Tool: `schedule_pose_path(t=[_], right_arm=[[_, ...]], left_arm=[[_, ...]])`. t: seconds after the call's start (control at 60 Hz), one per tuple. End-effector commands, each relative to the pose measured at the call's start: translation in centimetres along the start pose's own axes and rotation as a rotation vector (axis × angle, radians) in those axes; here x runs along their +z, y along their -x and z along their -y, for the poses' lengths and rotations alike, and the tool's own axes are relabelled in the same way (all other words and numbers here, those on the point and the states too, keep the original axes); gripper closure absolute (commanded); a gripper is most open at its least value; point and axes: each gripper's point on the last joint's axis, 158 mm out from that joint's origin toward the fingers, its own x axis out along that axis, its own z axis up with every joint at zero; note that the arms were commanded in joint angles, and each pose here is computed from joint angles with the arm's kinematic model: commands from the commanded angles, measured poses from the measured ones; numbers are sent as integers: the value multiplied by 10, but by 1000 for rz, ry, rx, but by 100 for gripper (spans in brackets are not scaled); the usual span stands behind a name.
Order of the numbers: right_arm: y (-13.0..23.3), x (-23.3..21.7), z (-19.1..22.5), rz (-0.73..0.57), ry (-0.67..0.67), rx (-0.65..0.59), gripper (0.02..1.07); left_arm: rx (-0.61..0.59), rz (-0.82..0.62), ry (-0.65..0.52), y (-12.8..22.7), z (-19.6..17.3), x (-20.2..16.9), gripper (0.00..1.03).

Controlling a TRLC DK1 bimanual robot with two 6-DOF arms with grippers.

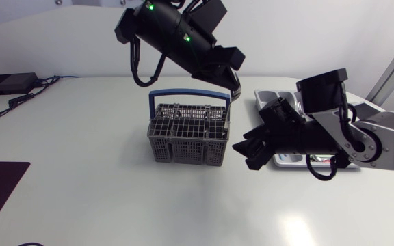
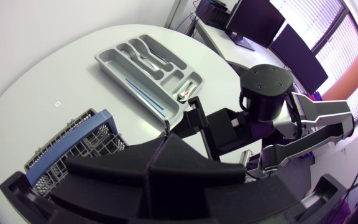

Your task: Unload the cutlery basket into the drawer organizer.

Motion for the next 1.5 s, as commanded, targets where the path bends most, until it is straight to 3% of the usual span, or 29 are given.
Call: schedule_pose_path(t=[0.0,0.683,1.183,1.483], right_arm=[[-1,-3,-7,8,38,17,44],[8,4,-16,89,177,38,44],[5,-4,-14,73,154,29,44],[32,22,-23,168,215,15,44]], left_arm=[[-7,30,-50,17,5,12,91],[-54,26,-140,41,24,9,91],[1,93,44,37,3,-6,90],[-72,86,-9,51,39,2,90]])
